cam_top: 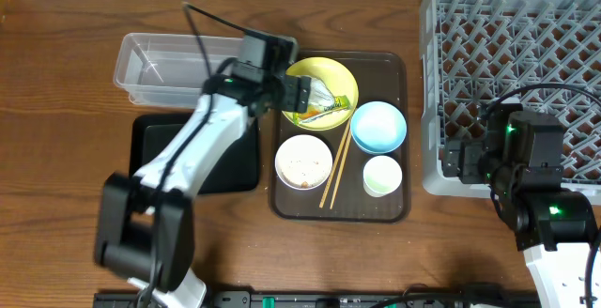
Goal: Sort waste into correct bins and load items into the dishwasher rack
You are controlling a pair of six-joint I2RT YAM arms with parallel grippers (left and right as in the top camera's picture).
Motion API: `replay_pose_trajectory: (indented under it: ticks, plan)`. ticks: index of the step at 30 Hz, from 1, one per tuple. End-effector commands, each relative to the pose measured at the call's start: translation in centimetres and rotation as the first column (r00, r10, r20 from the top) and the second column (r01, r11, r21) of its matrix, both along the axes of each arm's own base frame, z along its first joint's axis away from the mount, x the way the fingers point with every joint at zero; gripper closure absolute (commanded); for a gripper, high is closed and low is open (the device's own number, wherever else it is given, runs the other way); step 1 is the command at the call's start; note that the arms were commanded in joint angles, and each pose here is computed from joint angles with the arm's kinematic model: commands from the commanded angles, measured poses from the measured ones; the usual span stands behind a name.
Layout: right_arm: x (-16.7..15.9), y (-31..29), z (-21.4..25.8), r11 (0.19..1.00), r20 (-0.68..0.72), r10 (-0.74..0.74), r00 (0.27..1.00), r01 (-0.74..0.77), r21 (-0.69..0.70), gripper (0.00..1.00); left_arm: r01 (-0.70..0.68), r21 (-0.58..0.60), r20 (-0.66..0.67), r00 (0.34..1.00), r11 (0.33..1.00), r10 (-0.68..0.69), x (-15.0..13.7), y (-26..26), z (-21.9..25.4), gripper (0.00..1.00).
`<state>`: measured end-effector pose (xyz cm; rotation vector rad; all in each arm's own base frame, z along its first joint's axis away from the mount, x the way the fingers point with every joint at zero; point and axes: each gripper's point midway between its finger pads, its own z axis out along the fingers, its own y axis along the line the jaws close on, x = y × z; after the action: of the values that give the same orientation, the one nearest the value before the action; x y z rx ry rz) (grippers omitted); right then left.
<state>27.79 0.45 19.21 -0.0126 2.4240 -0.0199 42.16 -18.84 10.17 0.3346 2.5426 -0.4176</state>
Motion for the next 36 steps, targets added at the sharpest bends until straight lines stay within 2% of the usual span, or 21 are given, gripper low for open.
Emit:
replay_pose_trajectory:
  ticks: [1, 8, 15, 23, 27, 31, 33, 36]
  plan:
    - [0.3, 0.4, 1.0, 1.0, 0.025, 0.009, 1.0, -0.009, 0.008, 0.01, 0.018, 0.017, -0.018, 1.0, 1.0, -0.018, 0.4, -1.3, -2.1, 0.12]
    - [0.2, 0.4, 0.9, 1.0, 0.021, 0.009, 1.0, -0.009, 0.008, 0.01, 0.041, 0.016, -0.015, 0.999, 0.999, -0.04, 1.2, -2.8, -4.7, 0.13]
    - [0.2, 0.4, 0.9, 1.0, 0.018, 0.009, 1.0, -0.009, 0.008, 0.01, 0.036, -0.011, 0.04, 0.999, 0.999, -0.035, 2.4, -3.4, -4.0, 0.18]
    - [0.2, 0.4, 0.9, 1.0, 0.019, 0.008, 1.0, -0.009, 0.008, 0.01, 0.052, -0.035, 0.059, 0.997, 0.998, -0.05, 2.2, -5.5, -4.3, 0.22]
    - [0.2, 0.4, 0.8, 1.0, 0.015, 0.008, 1.0, -0.008, 0.008, 0.01, -0.069, -0.044, -0.011, 0.998, 0.997, 0.069, 2.2, -4.9, -6.3, 0.24]
    - [0.2, 0.4, 0.8, 1.0, 0.015, 0.008, 1.0, -0.009, 0.008, 0.01, -0.094, -0.043, -0.047, 0.995, 0.995, 0.092, 1.8, -4.9, -7.5, 0.26]
    - [0.2, 0.4, 0.8, 1.0, 0.015, 0.008, 1.0, -0.008, 0.008, 0.01, -0.093, -0.043, -0.047, 0.995, 0.995, 0.091, 1.8, -4.9, -7.5, 0.3]
    - [0.2, 0.4, 0.8, 1.0, 0.015, 0.008, 1.0, -0.008, 0.008, 0.01, -0.093, -0.044, -0.046, 0.995, 0.995, 0.091, 1.8, -4.9, -7.4, 0.48]
